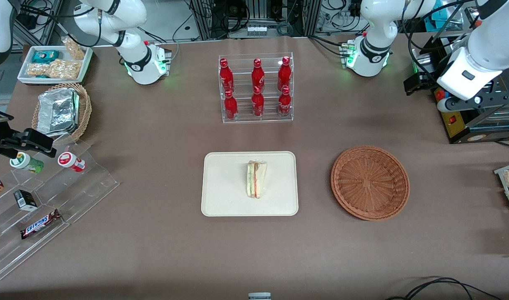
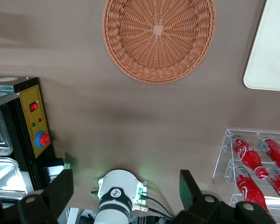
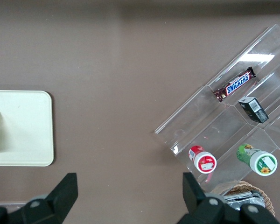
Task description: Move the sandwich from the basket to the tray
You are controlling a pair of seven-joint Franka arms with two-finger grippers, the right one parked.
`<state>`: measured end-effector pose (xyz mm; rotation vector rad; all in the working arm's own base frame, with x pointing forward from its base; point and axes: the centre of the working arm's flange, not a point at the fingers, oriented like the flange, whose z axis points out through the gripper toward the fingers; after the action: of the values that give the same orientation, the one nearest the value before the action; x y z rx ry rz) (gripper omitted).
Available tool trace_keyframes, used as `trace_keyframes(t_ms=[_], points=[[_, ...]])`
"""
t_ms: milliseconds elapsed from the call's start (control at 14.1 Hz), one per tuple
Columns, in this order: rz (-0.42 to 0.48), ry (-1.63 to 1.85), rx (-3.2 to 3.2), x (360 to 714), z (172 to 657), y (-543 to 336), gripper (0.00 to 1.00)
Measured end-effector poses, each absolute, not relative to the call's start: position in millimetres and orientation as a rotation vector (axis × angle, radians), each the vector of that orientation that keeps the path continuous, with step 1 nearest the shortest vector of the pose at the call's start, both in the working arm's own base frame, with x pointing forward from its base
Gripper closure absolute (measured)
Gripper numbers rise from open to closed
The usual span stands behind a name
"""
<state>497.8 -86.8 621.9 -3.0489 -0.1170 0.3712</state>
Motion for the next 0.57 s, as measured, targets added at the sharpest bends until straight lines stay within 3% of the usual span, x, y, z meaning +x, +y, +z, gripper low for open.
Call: trace_keyframes(t_ms=[566], points=[[0.352,-0.135,-3.057,501,623,-76,0.0]])
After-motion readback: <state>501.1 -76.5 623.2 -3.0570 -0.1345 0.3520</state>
